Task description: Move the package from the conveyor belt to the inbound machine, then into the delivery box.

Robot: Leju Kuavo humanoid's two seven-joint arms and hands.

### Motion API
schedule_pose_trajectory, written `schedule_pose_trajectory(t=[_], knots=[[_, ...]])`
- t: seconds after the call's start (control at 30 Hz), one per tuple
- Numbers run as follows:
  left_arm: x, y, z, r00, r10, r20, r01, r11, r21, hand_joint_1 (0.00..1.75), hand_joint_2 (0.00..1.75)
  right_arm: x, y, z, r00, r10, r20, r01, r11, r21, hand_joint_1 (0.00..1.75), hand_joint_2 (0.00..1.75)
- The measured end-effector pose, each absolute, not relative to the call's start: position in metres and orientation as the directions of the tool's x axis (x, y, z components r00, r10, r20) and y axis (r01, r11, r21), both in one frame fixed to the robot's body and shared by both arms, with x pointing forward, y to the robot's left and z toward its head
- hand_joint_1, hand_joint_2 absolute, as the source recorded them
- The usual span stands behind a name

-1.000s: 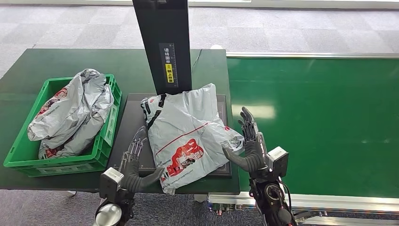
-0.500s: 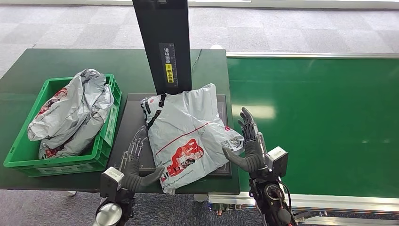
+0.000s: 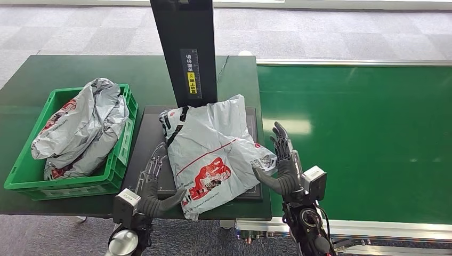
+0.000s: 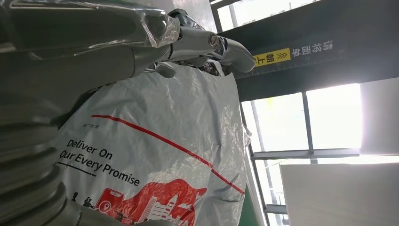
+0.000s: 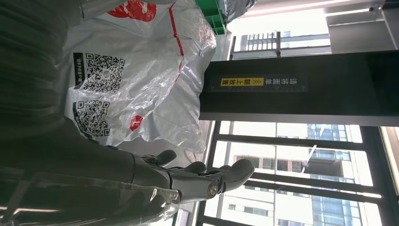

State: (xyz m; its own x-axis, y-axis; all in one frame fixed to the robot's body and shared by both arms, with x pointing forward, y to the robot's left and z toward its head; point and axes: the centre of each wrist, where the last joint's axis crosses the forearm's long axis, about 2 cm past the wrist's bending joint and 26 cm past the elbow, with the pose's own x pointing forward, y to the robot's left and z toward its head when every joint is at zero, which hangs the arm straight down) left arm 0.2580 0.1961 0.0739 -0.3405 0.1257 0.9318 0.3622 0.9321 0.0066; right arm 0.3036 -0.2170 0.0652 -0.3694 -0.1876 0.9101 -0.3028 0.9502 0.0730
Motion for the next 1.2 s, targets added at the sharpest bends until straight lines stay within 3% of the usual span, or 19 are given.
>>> schedule_pose_trajectory(t=[0.77, 1.2], knots=[[0.258, 0.196, 0.074, -0.341, 0.126, 0.932, 0.363, 0.932, 0.006, 0.00, 1.75, 0.304, -0.216, 0.066, -0.368, -0.189, 0.910, -0.292, 0.953, 0.080, 0.00, 1.75], [0.253, 0.196, 0.072, -0.324, 0.144, 0.935, 0.379, 0.926, -0.011, 0.00, 1.75, 0.287, -0.223, 0.077, -0.428, -0.065, 0.901, -0.208, 0.978, -0.029, 0.00, 1.75]])
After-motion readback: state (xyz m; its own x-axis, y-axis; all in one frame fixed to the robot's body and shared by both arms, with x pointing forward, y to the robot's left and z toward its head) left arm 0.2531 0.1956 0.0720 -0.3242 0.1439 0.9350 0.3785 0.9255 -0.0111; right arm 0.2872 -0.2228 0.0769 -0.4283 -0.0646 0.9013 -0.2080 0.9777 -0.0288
